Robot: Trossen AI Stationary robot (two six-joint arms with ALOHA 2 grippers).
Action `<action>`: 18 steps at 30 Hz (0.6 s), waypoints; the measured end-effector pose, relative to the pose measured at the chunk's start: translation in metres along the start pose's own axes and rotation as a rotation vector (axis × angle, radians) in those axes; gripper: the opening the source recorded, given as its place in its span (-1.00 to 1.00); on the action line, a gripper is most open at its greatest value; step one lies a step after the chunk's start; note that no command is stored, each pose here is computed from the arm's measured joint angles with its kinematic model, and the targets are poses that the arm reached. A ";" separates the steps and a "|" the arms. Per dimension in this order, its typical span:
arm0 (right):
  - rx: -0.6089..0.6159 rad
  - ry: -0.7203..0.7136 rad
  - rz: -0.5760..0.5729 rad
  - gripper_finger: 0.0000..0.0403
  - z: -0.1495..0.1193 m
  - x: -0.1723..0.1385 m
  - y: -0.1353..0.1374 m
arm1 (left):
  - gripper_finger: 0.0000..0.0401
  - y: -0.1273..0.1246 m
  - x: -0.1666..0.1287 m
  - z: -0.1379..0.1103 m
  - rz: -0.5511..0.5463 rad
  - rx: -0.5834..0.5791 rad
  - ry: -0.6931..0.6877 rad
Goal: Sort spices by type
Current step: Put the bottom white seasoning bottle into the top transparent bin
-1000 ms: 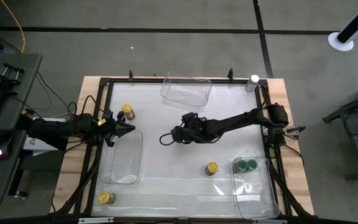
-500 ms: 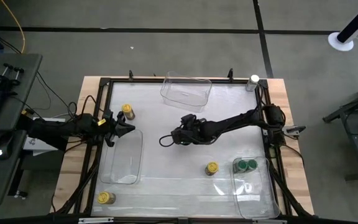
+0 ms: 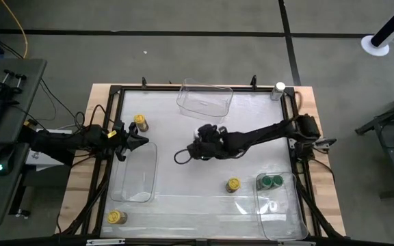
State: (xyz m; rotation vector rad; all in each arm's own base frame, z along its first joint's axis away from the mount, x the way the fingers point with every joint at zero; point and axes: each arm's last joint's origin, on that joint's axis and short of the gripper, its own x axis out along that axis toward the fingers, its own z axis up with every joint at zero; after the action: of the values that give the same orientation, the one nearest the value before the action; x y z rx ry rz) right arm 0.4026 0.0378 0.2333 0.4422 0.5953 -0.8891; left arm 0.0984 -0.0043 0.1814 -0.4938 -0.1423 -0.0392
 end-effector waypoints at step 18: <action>0.138 -0.053 -0.482 -0.03 0.094 0.056 -0.107 | -1.00 0.000 0.000 0.000 0.000 0.000 0.000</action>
State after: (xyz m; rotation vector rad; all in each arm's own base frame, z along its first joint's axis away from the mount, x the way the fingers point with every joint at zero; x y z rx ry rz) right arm 0.3701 -0.1098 0.2563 0.4036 0.6046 -1.4038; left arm 0.0984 -0.0043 0.1814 -0.4938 -0.1423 -0.0390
